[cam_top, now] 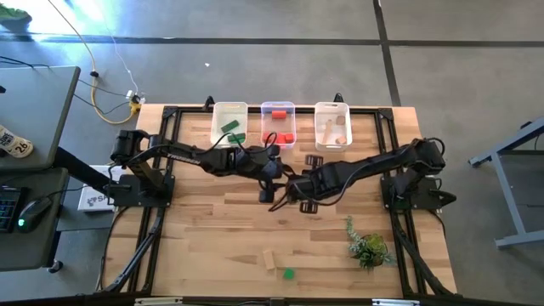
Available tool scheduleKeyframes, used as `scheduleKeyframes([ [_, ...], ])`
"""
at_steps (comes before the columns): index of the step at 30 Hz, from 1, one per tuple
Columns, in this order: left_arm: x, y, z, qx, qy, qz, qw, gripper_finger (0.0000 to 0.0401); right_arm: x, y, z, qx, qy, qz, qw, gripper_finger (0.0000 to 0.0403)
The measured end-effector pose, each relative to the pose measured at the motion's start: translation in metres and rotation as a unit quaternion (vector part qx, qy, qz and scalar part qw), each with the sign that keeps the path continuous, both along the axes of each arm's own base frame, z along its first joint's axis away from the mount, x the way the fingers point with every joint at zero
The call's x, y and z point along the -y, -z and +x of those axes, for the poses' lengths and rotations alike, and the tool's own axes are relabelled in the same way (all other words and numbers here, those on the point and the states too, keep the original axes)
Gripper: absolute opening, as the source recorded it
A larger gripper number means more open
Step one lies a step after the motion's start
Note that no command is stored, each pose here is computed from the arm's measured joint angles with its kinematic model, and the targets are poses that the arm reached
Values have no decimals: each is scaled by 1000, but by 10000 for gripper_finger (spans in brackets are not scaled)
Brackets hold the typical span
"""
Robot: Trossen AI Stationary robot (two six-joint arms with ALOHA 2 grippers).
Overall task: Sort & place blocks by color
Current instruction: Put the green block into the left white bin
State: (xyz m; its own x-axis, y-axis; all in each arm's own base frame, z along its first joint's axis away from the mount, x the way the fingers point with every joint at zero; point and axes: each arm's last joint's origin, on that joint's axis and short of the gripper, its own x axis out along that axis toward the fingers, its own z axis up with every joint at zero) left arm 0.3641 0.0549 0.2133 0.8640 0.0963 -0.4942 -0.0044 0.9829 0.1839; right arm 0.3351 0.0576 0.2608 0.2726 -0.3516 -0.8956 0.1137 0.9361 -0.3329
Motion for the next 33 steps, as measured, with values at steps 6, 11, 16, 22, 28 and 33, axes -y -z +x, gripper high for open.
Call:
scheduleKeyframes([
  [6,4,-4,3,21,7,5,1000,207,0,-18,6,26,-8,1,1000,76],
  [11,4,-7,4,40,2,-1,999,207,-1,-26,8,41,-7,4,999,76],
  [16,6,-9,5,53,6,1,999,207,-1,-27,8,43,-7,5,999,76],
  [22,7,-9,6,54,12,-1,998,207,-1,-27,8,42,-7,6,999,76],
  [28,7,-9,6,54,16,7,998,207,-1,-27,7,36,-4,6,999,76],
  [33,7,-11,6,62,16,9,998,207,-1,-27,6,36,4,8,999,76],
])
